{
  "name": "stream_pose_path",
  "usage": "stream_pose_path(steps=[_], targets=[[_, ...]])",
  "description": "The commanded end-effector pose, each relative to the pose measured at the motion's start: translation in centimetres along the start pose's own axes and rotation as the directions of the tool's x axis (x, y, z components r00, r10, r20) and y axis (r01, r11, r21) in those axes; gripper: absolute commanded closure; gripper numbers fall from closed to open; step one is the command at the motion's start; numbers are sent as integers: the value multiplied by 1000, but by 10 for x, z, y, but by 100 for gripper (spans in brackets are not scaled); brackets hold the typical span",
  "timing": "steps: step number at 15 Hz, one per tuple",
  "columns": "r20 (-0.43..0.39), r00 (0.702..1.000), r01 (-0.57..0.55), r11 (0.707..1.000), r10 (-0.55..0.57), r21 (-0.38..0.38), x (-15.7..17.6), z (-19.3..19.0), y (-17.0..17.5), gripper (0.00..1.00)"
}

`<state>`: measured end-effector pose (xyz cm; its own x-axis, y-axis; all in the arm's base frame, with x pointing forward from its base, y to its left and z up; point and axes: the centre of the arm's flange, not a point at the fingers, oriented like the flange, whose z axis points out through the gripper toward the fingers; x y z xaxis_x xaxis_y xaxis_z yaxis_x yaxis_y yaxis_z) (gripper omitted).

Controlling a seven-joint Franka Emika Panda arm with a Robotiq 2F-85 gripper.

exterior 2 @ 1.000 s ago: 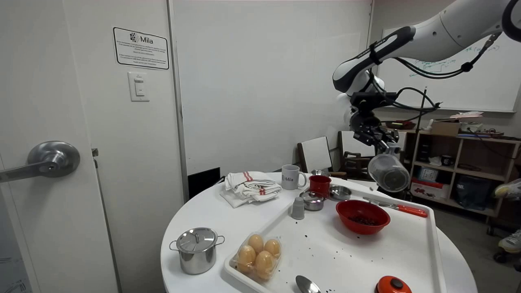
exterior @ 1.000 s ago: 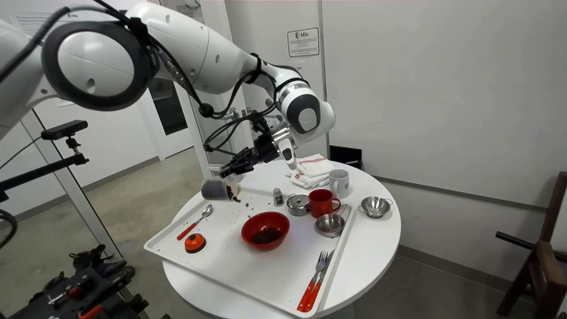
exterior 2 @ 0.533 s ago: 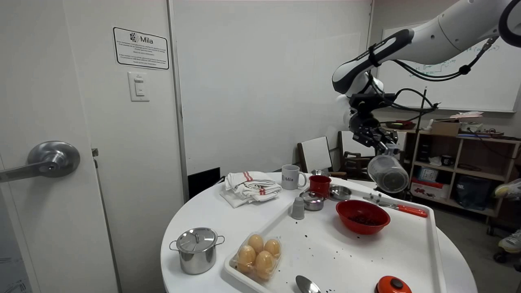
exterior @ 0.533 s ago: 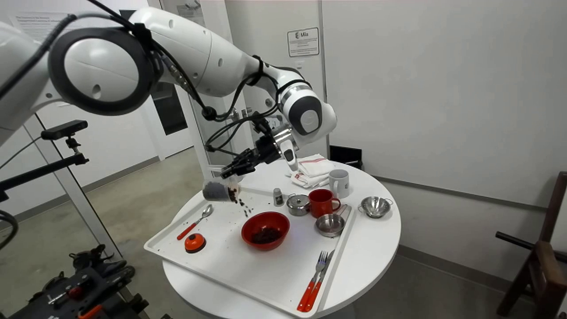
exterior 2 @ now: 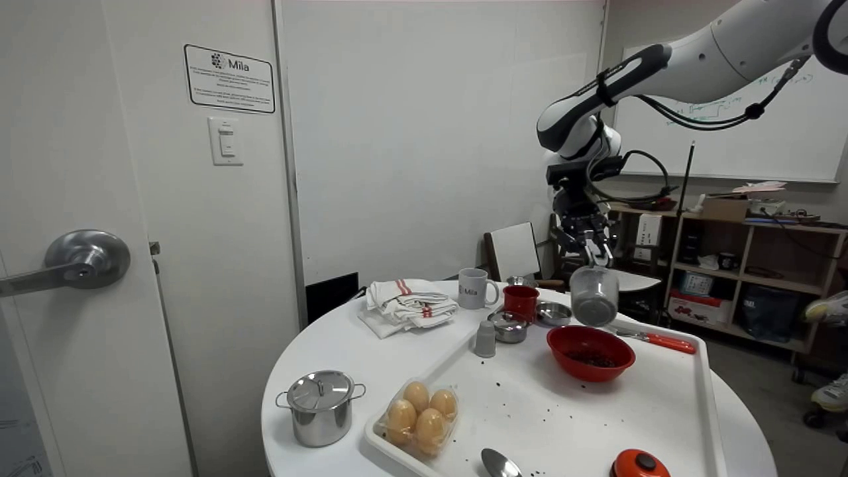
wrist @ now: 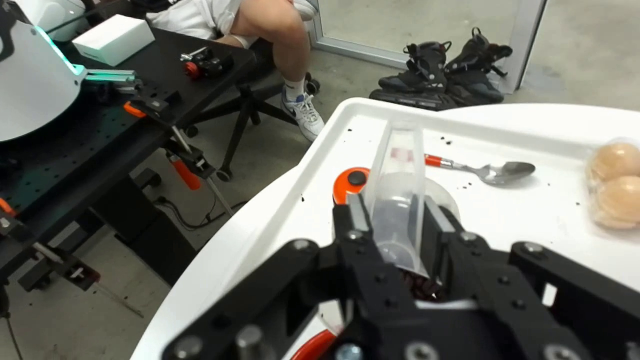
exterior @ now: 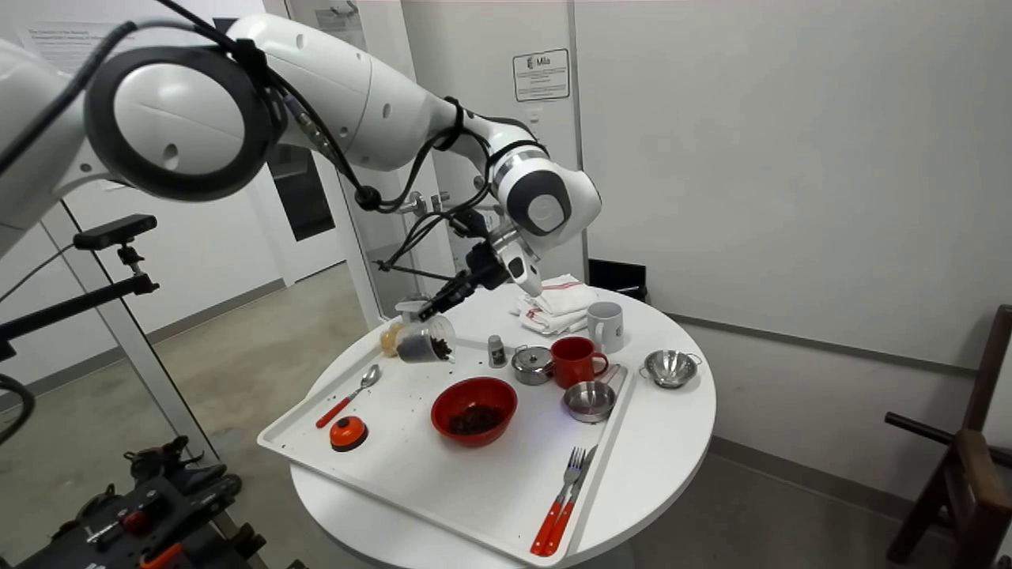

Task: Pour some contents from the clear jar into the orange bowl

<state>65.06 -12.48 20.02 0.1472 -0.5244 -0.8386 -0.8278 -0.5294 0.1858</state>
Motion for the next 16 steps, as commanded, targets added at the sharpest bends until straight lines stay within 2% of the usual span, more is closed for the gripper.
stream_pose_path(steps=[1, 5, 8, 12, 16], targets=[[-87, 991, -105, 994, 106, 8, -28, 14, -9, 89], [-216, 953, -217, 976, 211, -3, -61, 26, -27, 89], [-349, 894, -293, 956, 280, 15, -96, 35, -39, 89], [-511, 787, -357, 931, 346, 81, -139, 61, -65, 89], [-640, 649, -383, 903, 412, 193, -161, 100, -95, 89]])
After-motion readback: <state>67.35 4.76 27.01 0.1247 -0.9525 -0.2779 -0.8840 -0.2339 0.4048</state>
